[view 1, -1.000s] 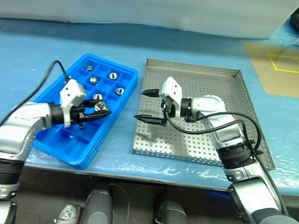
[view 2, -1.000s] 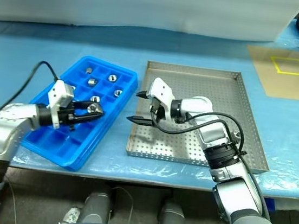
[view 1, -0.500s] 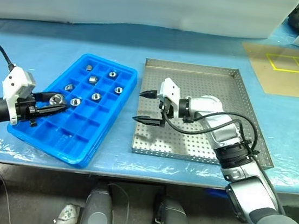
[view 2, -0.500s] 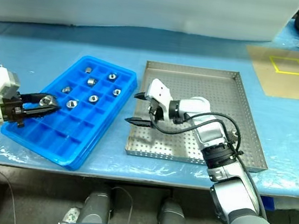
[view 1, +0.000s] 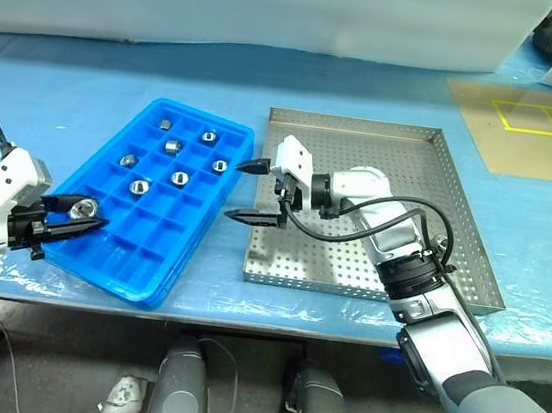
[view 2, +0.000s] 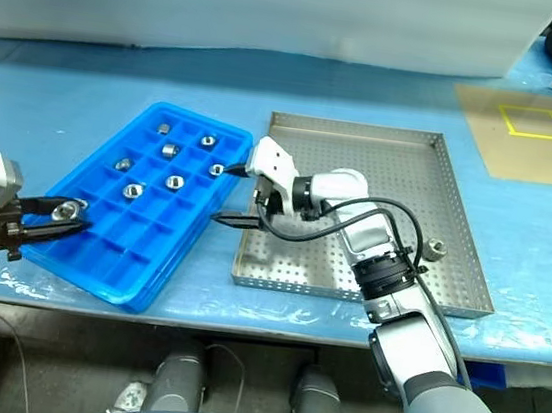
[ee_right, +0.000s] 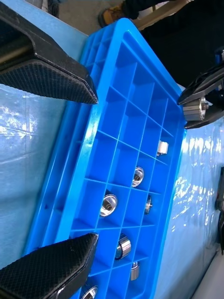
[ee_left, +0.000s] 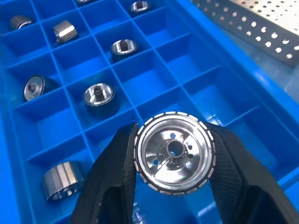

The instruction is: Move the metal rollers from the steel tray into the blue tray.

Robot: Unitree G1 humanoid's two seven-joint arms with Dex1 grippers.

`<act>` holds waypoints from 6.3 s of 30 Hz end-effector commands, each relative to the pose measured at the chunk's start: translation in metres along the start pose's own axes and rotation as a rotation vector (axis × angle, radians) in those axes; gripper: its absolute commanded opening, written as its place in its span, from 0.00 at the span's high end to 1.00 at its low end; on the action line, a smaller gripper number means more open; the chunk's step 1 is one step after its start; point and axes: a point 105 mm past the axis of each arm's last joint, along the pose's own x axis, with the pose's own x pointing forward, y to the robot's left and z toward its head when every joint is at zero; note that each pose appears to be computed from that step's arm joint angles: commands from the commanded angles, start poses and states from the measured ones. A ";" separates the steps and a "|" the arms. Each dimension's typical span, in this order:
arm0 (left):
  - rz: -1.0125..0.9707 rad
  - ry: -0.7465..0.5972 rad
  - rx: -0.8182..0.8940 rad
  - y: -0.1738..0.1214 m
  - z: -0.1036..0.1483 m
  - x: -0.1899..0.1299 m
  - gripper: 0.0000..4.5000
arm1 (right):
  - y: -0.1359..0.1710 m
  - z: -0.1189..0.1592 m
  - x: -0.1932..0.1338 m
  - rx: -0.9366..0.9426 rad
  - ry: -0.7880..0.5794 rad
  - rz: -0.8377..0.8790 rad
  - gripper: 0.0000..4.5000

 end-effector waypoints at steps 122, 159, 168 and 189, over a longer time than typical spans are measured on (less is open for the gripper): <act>-0.394 -0.402 0.089 -0.051 0.099 0.149 0.31 | -0.090 -0.105 -0.122 0.242 0.228 -0.760 0.00; -0.131 -0.335 0.121 -0.016 0.088 0.062 0.31 | -0.049 0.011 -0.003 0.009 -0.059 -0.223 0.62; -0.046 -0.305 0.075 -0.027 0.075 0.038 0.31 | -0.019 0.001 0.062 -0.003 -0.019 -0.037 0.62; -0.004 -0.293 0.012 -0.035 0.062 0.033 0.31 | 0.022 -0.011 0.103 0.018 -0.001 0.108 0.62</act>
